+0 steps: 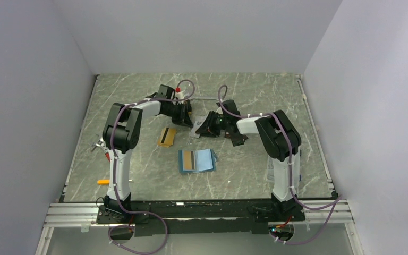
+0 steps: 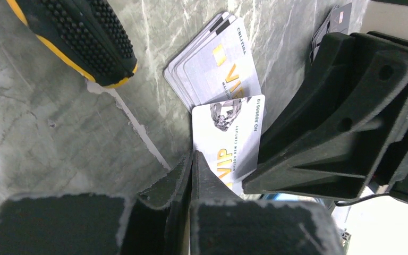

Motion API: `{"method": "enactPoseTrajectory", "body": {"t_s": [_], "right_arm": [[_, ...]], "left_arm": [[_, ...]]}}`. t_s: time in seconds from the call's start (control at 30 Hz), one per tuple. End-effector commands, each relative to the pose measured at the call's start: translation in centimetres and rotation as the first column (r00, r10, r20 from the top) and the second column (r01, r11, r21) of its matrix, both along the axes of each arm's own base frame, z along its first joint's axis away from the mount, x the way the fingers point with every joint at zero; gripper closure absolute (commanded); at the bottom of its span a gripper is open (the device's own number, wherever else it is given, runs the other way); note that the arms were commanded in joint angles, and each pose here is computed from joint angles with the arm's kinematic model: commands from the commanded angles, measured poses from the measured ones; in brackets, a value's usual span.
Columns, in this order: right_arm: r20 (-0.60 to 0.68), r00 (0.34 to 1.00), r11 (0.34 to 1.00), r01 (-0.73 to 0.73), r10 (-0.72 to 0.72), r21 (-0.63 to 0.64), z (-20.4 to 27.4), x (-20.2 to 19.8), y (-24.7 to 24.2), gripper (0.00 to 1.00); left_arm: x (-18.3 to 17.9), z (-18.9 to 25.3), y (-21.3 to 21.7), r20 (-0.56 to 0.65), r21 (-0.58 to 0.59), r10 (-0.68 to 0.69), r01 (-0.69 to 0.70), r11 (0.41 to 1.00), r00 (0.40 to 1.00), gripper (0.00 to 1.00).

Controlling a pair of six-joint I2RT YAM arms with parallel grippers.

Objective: Put the credit cards into the card holder
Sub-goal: Pick up the credit card from the center of the board.

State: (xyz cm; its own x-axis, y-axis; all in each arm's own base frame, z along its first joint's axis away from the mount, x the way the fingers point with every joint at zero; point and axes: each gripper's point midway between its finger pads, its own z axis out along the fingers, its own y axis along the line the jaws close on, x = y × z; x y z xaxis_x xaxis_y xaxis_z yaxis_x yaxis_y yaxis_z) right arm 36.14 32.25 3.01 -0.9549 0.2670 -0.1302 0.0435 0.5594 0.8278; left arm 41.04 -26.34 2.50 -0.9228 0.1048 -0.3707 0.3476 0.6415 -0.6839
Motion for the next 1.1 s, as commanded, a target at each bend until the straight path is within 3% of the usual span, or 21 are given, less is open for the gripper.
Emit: {"method": "enactPoseTrajectory", "body": {"t_s": [0.0, 0.23, 0.33, 0.67, 0.77, 0.8, 1.07], "right_arm": [[0.034, 0.999, 0.999, 0.025, -0.027, 0.048, 1.0, 1.6, 1.1, 0.74], [0.043, 0.999, 0.998, 0.028, -0.03, 0.052, 1.8, 2.2, 1.4, 0.91], [0.081, 0.997, 0.999, 0.013, -0.017, 0.045, 3.3, 2.2, 1.3, 1.0], [0.186, 0.98, 0.996, -0.083, 0.074, 0.039, 7.5, -0.1, 0.5, 1.0], [0.21, 0.971, 0.991, -0.126, 0.113, 0.052, 8.6, -1.1, 0.2, 1.0], [0.219, 0.967, 0.987, -0.147, 0.13, 0.063, 9.0, -1.4, 0.2, 1.0], [0.315, 0.919, 0.953, -0.283, 0.238, 0.107, 12.9, -3.7, -0.9, 1.0]], "left_arm": [[-0.3, 2.9, -0.3, 0.052, -0.046, -0.019, 0.021, 0.999, 0.998, 0.95], [-1.6, 4.7, -0.4, 0.042, -0.083, -0.054, 0.057, 0.995, 0.998, 0.93], [-1.5, 7.2, 0.0, 0.079, -0.088, -0.066, 0.073, 0.993, 0.995, 0.83], [-3.1, 16.4, 1.8, 0.257, -0.111, -0.072, 0.103, 0.988, 0.964, 0.61], [-4.0, 17.6, 1.9, 0.289, -0.126, -0.076, 0.117, 0.985, 0.954, 0.4], [-4.2, 17.9, 1.9, 0.297, -0.136, -0.079, 0.124, 0.983, 0.952, 0.37], [-6.9, 20.5, 2.0, 0.337, -0.266, -0.096, 0.193, 0.944, 0.936, 0.35]]}}
